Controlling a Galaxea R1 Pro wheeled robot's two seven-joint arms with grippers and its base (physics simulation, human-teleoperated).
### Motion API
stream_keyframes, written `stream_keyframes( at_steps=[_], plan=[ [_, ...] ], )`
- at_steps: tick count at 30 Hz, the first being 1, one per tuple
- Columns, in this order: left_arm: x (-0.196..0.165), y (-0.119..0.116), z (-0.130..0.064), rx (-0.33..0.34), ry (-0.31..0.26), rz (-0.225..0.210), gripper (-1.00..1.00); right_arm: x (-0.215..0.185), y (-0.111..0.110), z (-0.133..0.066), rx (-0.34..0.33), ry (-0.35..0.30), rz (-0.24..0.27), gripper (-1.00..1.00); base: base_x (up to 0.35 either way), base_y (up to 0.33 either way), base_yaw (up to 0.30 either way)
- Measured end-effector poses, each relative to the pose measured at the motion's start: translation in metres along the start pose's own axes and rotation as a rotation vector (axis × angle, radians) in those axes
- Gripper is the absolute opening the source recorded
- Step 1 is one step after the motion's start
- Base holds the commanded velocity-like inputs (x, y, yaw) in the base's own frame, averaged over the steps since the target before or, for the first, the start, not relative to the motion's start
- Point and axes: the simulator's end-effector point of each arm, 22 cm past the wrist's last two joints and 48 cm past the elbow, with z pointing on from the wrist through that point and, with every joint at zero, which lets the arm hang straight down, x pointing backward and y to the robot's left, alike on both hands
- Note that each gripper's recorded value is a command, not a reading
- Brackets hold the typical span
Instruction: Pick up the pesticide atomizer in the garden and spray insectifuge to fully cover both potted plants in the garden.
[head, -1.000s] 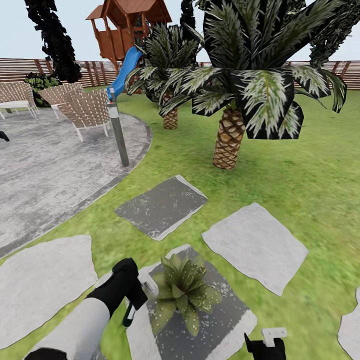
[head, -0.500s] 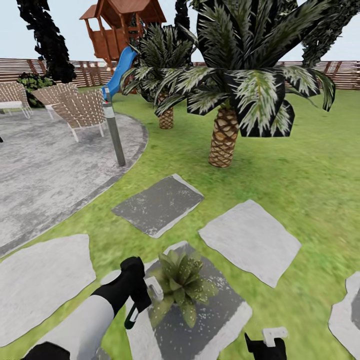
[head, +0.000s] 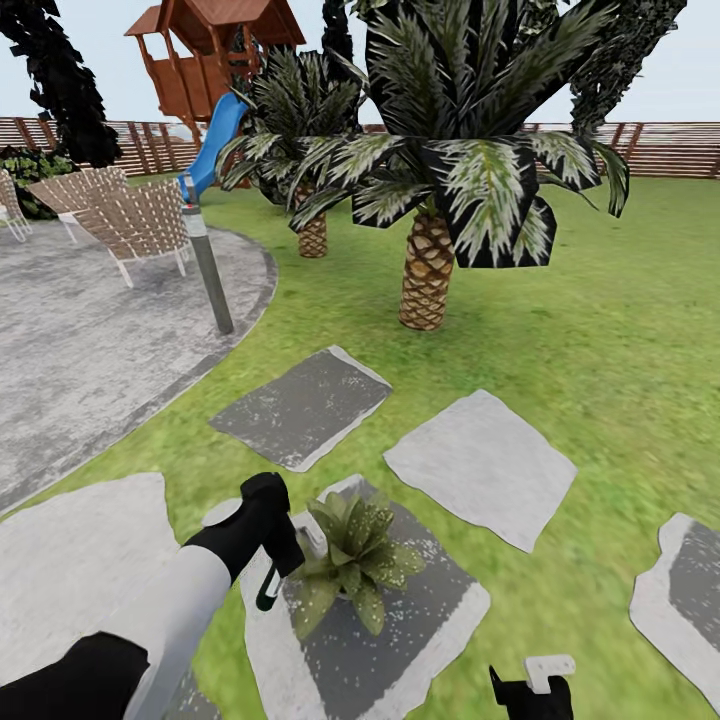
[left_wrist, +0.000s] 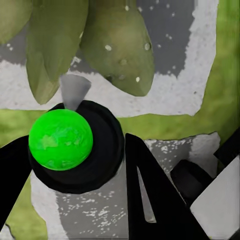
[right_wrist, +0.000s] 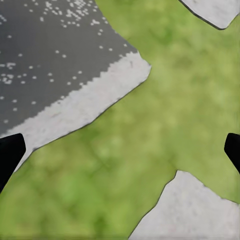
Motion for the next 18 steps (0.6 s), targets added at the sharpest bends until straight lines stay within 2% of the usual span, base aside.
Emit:
stream_keyframes(
  at_steps=[4, 7, 10, 18],
  plan=[
    [0.01, 0.003, -0.005, -0.006, 0.064, 0.023, -1.0, 0.0, 0.0, 0.0, 0.0, 0.0, 0.0, 1.0, 0.0, 0.143, 0.0],
    [0.013, 0.003, -0.005, -0.008, 0.074, 0.026, -1.0, 0.0, 0.0, 0.0, 0.0, 0.0, 0.0, 1.0, 0.053, 0.287, -0.046],
    [0.014, 0.002, -0.004, -0.006, 0.076, 0.026, -1.0, 0.0, 0.0, 0.0, 0.0, 0.0, 0.0, 1.0, 0.085, 0.253, -0.222],
    [0.013, 0.0, -0.003, 0.0, 0.073, 0.024, -1.0, 0.0, 0.0, 0.0, 0.0, 0.0, 0.0, 1.0, 0.007, 0.023, -0.276]
  ],
)
